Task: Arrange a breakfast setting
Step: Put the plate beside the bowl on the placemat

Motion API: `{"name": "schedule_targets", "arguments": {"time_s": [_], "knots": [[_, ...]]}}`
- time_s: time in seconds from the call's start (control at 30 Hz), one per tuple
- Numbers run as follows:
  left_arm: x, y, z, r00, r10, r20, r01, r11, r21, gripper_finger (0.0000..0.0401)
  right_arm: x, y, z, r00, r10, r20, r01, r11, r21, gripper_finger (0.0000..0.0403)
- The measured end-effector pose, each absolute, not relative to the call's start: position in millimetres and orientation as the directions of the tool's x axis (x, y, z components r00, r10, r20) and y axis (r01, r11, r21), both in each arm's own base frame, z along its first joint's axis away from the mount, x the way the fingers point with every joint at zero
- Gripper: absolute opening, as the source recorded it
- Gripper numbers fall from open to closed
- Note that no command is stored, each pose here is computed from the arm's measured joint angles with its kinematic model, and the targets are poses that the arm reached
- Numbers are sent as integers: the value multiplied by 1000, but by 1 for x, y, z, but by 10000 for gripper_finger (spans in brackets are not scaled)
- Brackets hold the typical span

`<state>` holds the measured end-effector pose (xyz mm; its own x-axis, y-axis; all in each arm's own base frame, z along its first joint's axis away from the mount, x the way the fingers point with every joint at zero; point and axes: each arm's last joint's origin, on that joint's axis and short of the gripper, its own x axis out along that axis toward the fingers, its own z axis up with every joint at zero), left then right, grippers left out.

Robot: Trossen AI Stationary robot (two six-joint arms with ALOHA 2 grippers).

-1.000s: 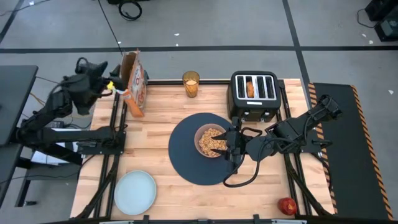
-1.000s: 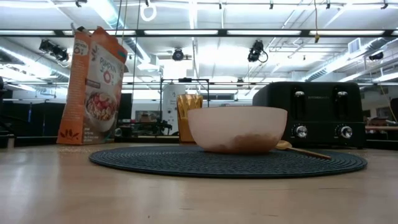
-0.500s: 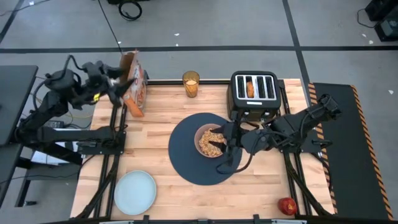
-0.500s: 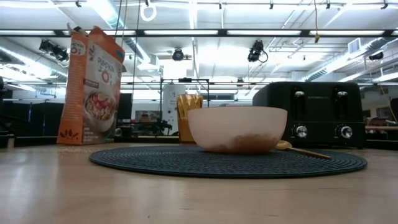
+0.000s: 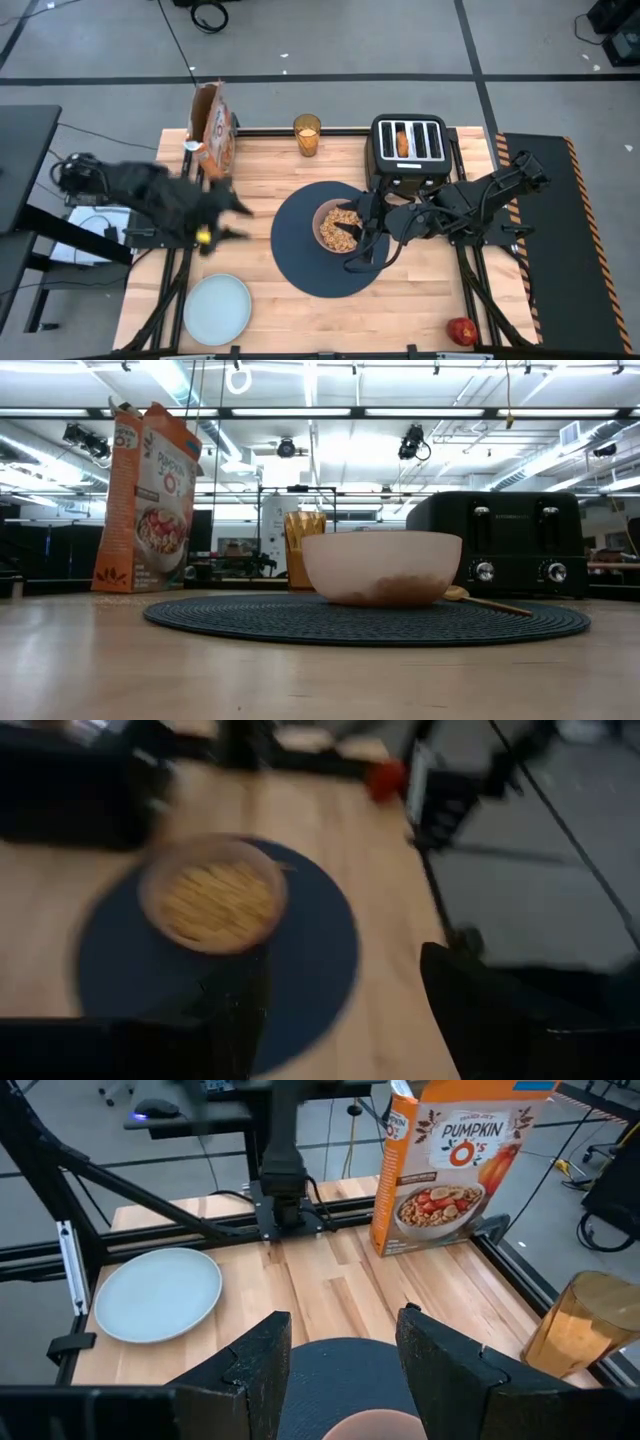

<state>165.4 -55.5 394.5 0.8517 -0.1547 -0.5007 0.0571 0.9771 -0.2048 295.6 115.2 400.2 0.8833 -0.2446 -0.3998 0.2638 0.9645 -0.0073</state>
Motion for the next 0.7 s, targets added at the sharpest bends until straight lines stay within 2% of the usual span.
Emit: {"name": "schedule_targets", "arguments": {"time_s": [0.1, 0.27, 0.4, 0.6, 0.7], "knots": [[176, -91, 377, 789, -163, -593, 39, 976, -216, 263, 295, 115, 400, 883, -244, -400, 262, 965, -8, 190], [179, -150, 341, 661, -146, -736, -109, 952, -287, 263, 295, 116, 399, 884, -222, -412, 241, 970, -4, 190], [171, -203, 311, 578, -187, -794, -209, 907, -366, 263, 295, 116, 399, 884, -220, -412, 240, 971, -2, 190], [149, -266, 257, 423, -186, -887, -447, 809, -383, 263, 294, 122, 399, 891, -151, -428, 178, 984, 22, 190], [141, -295, 235, 394, -222, -892, -501, 762, -411, 263, 292, 125, 399, 893, -123, -433, 150, 988, 29, 190]]}}
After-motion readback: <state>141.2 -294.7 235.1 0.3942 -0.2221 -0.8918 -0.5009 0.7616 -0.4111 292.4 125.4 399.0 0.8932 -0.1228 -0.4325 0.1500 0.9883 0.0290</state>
